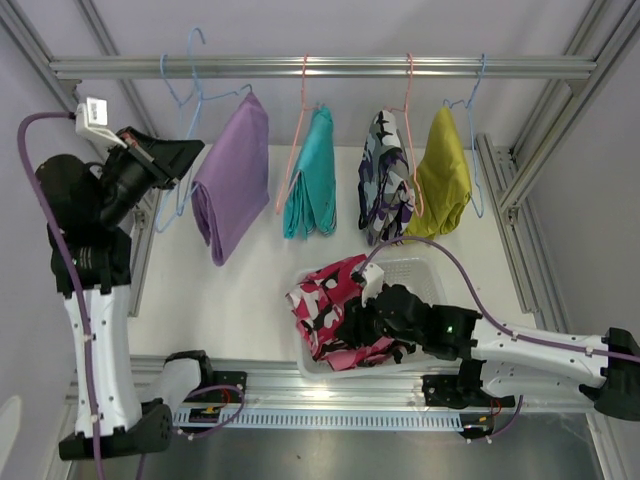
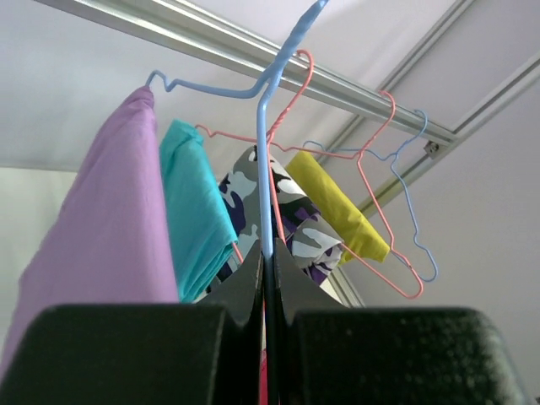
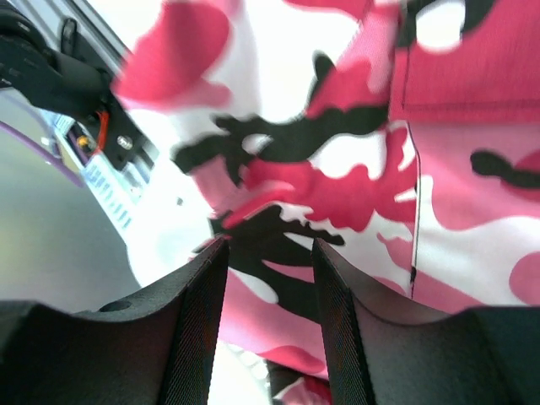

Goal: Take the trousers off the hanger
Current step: Pick up the hanger from the clothesline.

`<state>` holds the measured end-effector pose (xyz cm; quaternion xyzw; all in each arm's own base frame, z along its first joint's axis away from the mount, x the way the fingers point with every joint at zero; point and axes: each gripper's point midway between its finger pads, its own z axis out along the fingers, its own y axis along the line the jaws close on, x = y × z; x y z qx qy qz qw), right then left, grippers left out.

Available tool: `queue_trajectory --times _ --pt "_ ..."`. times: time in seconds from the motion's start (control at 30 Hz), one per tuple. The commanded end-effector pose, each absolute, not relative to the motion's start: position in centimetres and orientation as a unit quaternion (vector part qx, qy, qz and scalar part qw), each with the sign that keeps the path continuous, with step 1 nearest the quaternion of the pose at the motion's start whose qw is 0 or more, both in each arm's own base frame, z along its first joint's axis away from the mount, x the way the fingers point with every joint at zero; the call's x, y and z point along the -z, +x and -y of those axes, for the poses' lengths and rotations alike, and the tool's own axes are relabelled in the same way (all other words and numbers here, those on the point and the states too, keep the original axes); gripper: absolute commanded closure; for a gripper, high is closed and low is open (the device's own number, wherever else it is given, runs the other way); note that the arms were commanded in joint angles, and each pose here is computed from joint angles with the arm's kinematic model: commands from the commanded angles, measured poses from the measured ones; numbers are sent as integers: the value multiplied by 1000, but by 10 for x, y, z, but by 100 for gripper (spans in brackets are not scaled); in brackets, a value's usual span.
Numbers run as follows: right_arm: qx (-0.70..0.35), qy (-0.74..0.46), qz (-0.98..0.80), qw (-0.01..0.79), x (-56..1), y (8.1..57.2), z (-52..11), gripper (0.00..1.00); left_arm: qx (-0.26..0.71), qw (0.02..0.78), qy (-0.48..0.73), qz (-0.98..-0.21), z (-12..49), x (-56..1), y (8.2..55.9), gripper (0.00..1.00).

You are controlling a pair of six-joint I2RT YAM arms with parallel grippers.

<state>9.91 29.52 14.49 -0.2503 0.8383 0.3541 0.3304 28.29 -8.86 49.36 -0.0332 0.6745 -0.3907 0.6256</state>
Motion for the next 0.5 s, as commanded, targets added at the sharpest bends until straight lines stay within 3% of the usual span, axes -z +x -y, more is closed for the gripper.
queue_trajectory --times 0.0,0.27,0.47 --pt "-361 -259 -818 365 -185 105 -301 52 341 698 -9 -629 83 -533 253 99" --pt "-361 -234 -775 462 -279 129 -308 53 261 737 -89 -617 63 -514 224 100" --pt "-335 -247 -749 515 -341 149 -338 46 228 731 -118 -633 59 -509 227 100"
